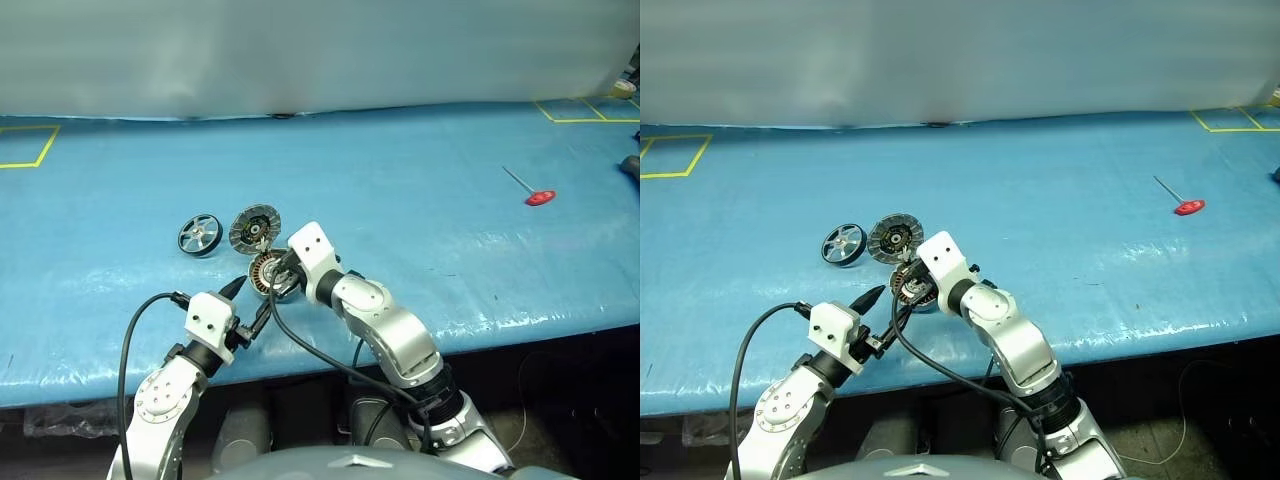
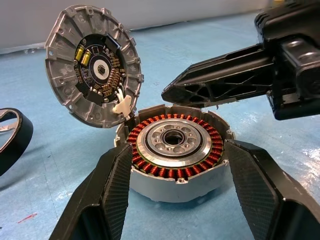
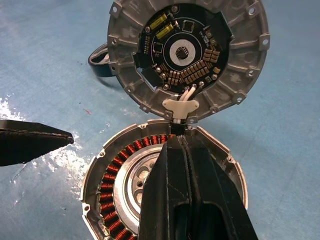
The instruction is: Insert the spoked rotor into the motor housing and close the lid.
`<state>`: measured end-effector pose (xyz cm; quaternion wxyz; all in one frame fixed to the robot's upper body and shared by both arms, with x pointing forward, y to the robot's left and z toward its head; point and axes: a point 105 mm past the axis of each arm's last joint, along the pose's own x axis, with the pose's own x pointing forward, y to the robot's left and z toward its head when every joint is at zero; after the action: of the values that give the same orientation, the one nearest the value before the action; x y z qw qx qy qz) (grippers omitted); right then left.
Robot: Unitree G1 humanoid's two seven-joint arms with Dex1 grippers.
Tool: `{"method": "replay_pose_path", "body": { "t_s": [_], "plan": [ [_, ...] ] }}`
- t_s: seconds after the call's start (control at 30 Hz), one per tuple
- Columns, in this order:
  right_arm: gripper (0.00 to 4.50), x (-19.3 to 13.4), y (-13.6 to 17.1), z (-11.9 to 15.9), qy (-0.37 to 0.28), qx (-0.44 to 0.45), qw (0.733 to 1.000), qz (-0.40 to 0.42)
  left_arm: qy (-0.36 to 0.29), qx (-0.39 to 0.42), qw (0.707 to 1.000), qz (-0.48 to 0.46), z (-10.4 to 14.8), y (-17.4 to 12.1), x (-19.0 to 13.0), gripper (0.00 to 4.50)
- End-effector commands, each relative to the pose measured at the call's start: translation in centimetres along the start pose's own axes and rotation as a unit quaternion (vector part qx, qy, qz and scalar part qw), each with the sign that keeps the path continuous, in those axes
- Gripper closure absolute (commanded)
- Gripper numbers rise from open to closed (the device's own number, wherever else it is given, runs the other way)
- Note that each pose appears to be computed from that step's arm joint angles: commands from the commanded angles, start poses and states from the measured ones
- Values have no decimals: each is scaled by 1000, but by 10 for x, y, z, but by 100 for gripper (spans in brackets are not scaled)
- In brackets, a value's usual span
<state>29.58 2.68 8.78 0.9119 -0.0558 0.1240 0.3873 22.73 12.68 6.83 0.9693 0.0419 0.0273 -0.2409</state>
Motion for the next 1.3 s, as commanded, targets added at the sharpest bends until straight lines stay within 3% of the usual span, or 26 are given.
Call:
{"method": "replay_pose_path", "body": {
  "t_s": [0.03,0.5,1.3],
  "plan": [
    [448,4,5,15,-29,-11,999,8,-21,0,1000,-3,10,-2,1,129],
    [448,10,11,-2,-9,-9,1000,24,-21,-2,1000,0,9,-2,0,129],
    [448,-8,-6,-27,27,1,1000,-10,-21,-3,1000,0,9,-2,0,129]
  ]
}}
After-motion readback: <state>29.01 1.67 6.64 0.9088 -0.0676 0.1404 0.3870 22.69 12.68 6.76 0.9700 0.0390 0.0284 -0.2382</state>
